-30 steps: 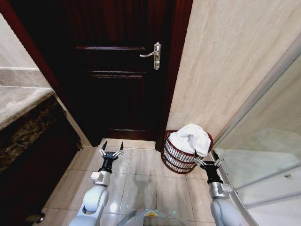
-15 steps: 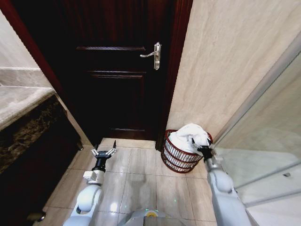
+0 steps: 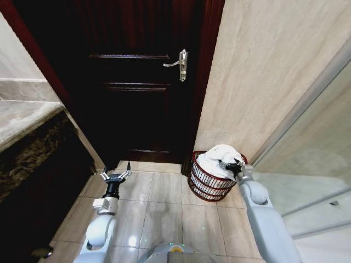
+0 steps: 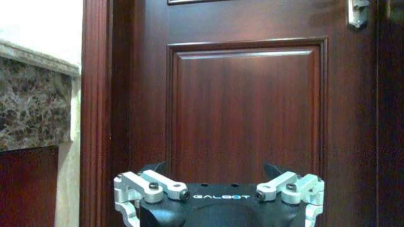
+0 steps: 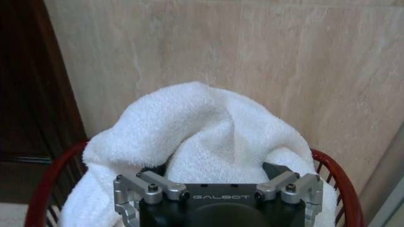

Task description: Discard the used towel into the hamper.

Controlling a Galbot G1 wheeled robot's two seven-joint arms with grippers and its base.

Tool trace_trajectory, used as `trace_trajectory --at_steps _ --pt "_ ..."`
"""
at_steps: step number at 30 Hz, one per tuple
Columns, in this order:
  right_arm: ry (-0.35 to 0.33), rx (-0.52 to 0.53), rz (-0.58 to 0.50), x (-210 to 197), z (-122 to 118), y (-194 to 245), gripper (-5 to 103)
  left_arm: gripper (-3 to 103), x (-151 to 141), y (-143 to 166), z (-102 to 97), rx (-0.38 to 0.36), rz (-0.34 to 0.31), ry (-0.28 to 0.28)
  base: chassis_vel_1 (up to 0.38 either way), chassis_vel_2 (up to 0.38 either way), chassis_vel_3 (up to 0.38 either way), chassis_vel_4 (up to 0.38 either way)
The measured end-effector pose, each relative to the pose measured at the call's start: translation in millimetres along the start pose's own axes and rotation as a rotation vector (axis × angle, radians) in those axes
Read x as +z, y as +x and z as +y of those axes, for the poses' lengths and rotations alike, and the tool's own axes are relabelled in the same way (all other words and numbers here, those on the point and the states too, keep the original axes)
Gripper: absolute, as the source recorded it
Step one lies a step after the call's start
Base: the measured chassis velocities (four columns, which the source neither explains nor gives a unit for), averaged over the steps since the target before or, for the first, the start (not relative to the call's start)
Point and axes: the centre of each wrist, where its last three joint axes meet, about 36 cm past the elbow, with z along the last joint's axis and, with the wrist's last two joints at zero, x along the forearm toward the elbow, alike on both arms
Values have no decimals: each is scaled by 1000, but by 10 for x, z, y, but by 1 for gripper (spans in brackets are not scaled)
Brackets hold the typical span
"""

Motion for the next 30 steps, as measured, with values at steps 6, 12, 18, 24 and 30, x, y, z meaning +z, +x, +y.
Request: trace_trajectory --at_steps 6,12,18,24,30 --pt "-5 -10 86 -92 -21 -117 100 100 61 0 86 -15 9 -10 0 0 0 0" --pt "16 -46 225 -234 -45 -53 100 100 145 4 156 -28 14 -7 0 0 0 0" --pt "35 -39 263 -274 -103 -160 100 100 200 15 174 -33 14 -1 0 0 0 0" --pt "50 -68 305 -294 -62 -406 100 100 213 24 211 -37 9 3 0 0 0 0" --pt "59 -86 337 -270 30 -599 100 100 227 52 284 -47 6 -1 0 0 0 0"
